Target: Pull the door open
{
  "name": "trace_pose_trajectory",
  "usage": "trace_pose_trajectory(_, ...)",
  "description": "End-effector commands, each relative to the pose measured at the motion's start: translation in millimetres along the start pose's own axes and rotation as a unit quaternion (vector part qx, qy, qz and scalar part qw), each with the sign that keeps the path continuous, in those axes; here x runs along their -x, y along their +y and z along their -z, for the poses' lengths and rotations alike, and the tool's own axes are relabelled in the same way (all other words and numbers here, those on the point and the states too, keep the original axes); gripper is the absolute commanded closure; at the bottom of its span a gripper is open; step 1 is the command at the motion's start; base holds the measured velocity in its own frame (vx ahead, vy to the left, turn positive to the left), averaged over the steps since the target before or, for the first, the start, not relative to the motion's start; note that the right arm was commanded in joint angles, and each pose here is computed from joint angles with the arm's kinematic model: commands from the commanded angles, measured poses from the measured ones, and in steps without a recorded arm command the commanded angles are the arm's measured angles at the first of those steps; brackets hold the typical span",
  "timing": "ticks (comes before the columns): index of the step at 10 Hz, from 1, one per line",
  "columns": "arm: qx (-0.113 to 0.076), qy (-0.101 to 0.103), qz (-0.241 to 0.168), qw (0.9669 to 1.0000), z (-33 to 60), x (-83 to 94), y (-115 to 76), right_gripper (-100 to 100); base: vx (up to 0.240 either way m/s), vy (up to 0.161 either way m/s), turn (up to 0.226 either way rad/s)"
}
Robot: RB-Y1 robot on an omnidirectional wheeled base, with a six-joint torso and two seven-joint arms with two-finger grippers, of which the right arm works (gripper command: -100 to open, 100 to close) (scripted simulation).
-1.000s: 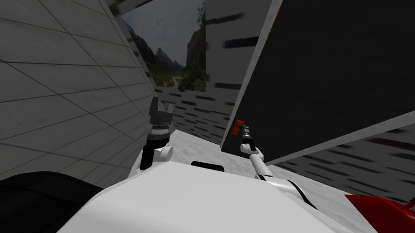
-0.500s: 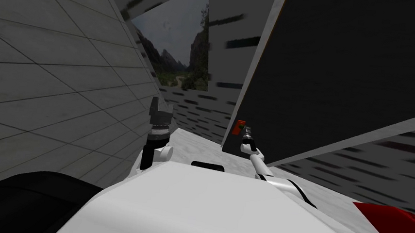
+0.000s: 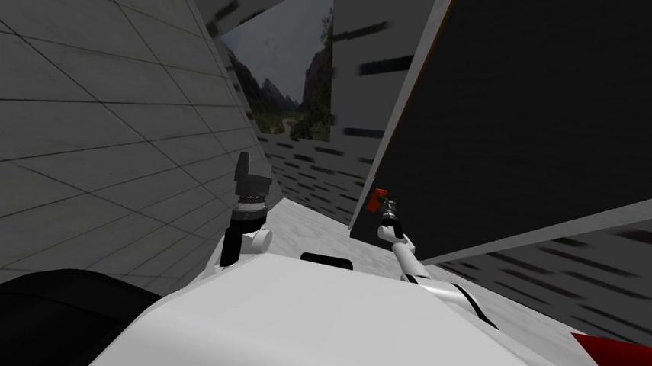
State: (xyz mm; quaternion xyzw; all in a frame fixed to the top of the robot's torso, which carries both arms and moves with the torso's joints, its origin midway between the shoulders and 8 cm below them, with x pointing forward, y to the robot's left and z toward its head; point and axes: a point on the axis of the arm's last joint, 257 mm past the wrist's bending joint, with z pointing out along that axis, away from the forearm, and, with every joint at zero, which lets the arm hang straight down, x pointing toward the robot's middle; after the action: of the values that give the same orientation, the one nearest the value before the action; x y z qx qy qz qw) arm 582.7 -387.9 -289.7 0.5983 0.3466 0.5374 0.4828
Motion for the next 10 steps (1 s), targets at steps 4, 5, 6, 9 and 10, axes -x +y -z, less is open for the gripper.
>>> trace_pose_trajectory(4,0.004,-0.011,-0.077,0.9970,-1.3,1.1,-1.4,-100,-0.059,-0.025,0.069)
trace_pose_trajectory(5,0.005,-0.013,-0.094,0.9955,-1.1,-0.3,-1.8,-100,-0.074,0.011,0.049)
trace_pose_trajectory(6,0.006,-0.015,-0.116,0.9931,-0.9,-2.0,-2.2,-100,-0.082,0.008,0.053)
trace_pose_trajectory(9,0.011,-0.022,-0.190,0.9815,-0.2,-7.9,-4.0,-100,-0.089,-0.035,0.068)
trace_pose_trajectory(10,0.013,-0.025,-0.216,0.9760,0.1,-10.0,-4.8,-100,-0.087,-0.048,0.068)
